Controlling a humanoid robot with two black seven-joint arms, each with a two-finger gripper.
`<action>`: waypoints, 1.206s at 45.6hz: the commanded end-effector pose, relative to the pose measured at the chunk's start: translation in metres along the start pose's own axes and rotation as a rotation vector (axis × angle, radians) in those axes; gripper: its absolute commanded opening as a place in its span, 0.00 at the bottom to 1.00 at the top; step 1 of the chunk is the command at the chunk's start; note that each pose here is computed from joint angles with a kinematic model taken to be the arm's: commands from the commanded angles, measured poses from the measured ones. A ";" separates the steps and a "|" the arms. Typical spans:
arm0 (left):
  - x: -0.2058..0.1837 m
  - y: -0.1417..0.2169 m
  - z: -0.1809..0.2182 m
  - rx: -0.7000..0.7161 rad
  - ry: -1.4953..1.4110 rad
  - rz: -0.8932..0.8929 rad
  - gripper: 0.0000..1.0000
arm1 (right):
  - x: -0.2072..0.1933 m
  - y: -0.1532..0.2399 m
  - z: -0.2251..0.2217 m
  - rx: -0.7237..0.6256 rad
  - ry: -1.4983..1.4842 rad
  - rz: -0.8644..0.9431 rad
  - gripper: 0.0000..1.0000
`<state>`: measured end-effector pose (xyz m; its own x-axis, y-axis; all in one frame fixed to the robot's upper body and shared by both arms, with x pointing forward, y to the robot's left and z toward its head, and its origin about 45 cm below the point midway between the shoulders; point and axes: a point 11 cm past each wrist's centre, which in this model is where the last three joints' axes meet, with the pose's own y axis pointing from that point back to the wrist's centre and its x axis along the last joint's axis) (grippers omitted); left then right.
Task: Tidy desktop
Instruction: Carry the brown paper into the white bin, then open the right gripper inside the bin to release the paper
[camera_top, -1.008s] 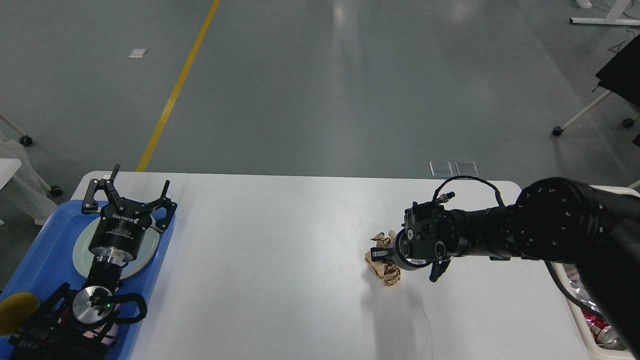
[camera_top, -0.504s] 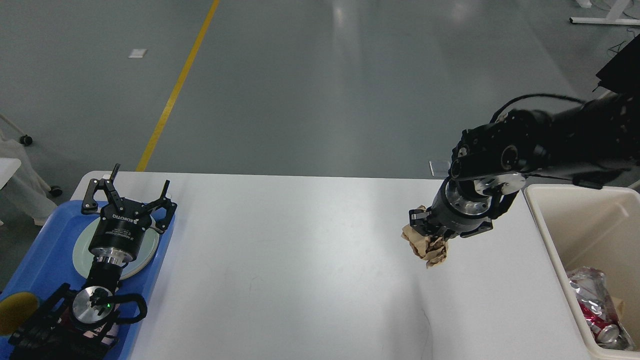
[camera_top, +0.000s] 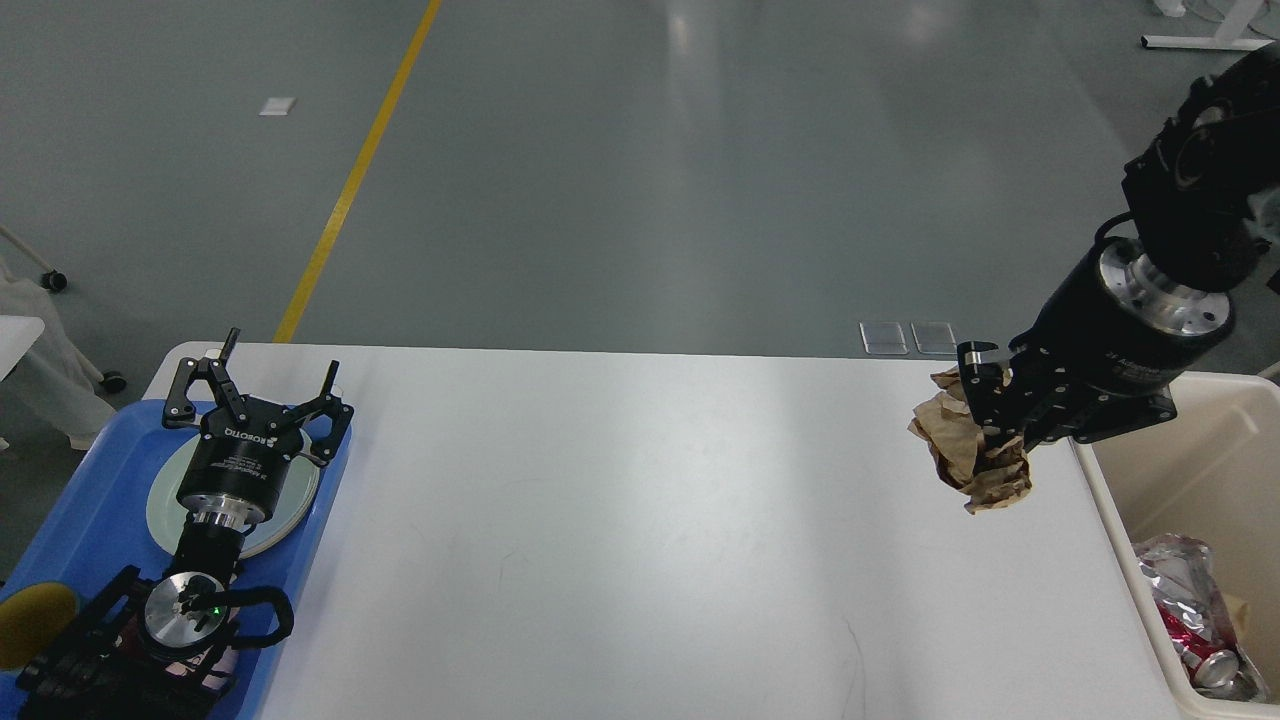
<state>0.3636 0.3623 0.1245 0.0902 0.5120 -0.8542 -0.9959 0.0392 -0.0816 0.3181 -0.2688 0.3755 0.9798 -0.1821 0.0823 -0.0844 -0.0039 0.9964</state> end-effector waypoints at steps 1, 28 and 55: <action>0.000 0.000 0.000 0.000 0.000 0.000 0.97 | 0.010 -0.005 0.032 -0.018 -0.083 0.056 0.00; 0.000 0.000 0.000 0.000 0.000 0.000 0.97 | 0.019 -0.197 0.334 -0.246 -0.552 0.310 0.00; 0.000 0.000 0.000 -0.001 0.000 0.000 0.97 | -0.059 -0.326 0.336 -0.389 -0.510 0.572 0.13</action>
<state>0.3635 0.3623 0.1245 0.0901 0.5119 -0.8543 -0.9959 0.0388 -0.0817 0.2345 -0.5889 0.0453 0.5888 -0.4763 0.6530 -0.3878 0.5424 0.7453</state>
